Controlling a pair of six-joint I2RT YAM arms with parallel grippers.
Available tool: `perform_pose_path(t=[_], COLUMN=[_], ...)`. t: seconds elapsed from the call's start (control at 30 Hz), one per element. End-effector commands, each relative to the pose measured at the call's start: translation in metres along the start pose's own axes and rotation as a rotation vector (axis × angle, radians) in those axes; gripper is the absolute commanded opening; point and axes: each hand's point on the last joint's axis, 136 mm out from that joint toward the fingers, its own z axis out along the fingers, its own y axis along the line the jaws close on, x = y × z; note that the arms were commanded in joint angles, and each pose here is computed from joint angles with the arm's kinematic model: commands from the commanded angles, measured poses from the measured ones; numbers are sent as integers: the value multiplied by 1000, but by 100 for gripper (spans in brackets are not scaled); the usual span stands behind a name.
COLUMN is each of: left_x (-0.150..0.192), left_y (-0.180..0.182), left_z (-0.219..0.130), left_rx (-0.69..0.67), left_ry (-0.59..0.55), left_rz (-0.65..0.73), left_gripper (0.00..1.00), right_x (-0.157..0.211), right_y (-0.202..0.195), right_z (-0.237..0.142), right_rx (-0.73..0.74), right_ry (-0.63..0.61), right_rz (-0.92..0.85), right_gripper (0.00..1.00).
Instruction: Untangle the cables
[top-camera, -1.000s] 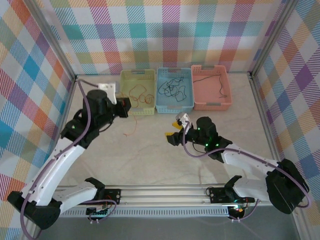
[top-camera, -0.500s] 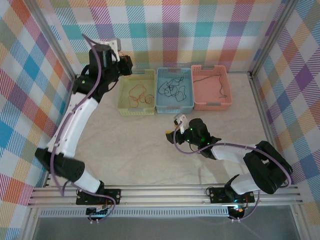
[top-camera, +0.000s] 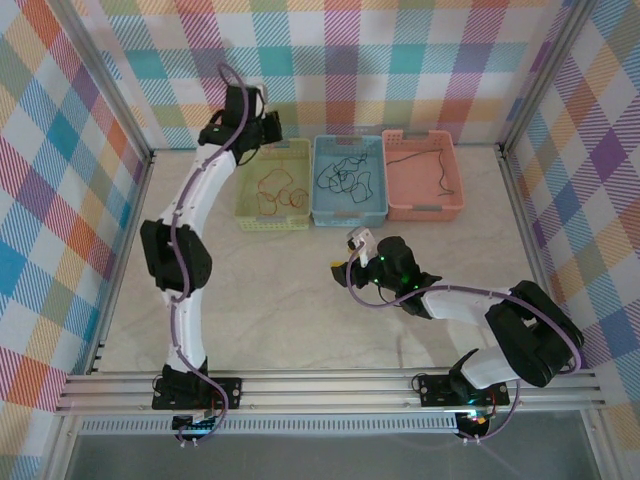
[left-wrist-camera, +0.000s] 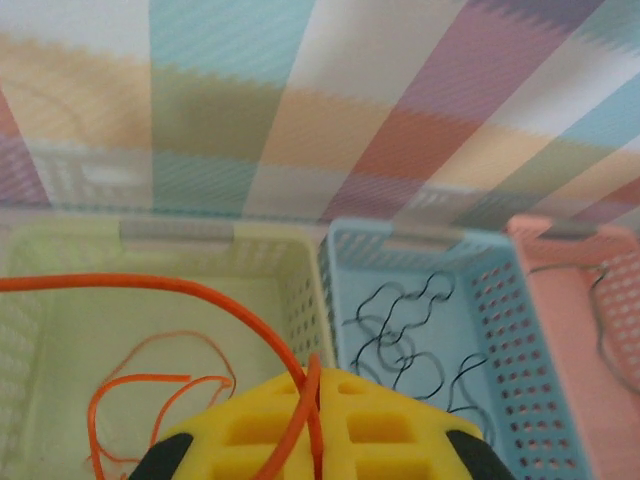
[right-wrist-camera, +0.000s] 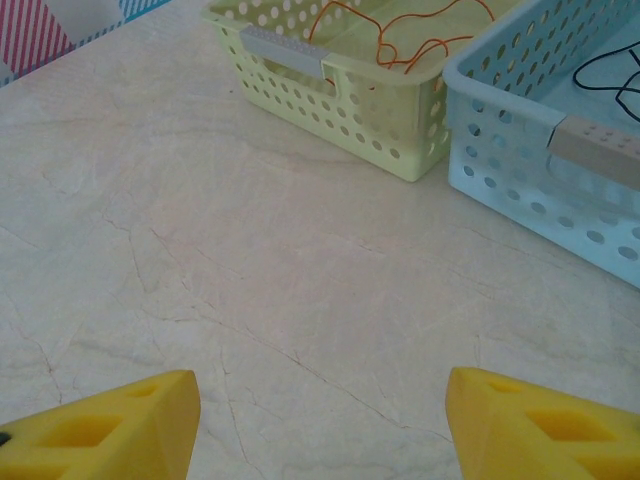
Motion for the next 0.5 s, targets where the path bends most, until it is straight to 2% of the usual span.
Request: perform_pose_path(t=[0.0, 0.1, 0.2, 0.3, 0.47], left_x=[32, 55, 52, 33, 15], left_y=[26, 46, 39, 23, 0], left_z=[32, 48, 33, -6, -84], left_rx=[-30, -62, -47, -28, 26], left_ry=[124, 209, 198, 111, -41], left_rz=[-27, -86, -92, -76, -79], left_gripper=[20, 37, 55, 67, 73], right_x=[-13, -13, -13, -13, -12], right_y=[3, 3, 3, 3, 3], right_z=[3, 3, 4, 5, 5], right_rx=[-14, -14, -16, -18, -16], right_ry=[-28, -27, -24, -22, -21], right_rz=[-6, -5, -4, -1, 1], right_gripper=[66, 66, 66, 66, 66])
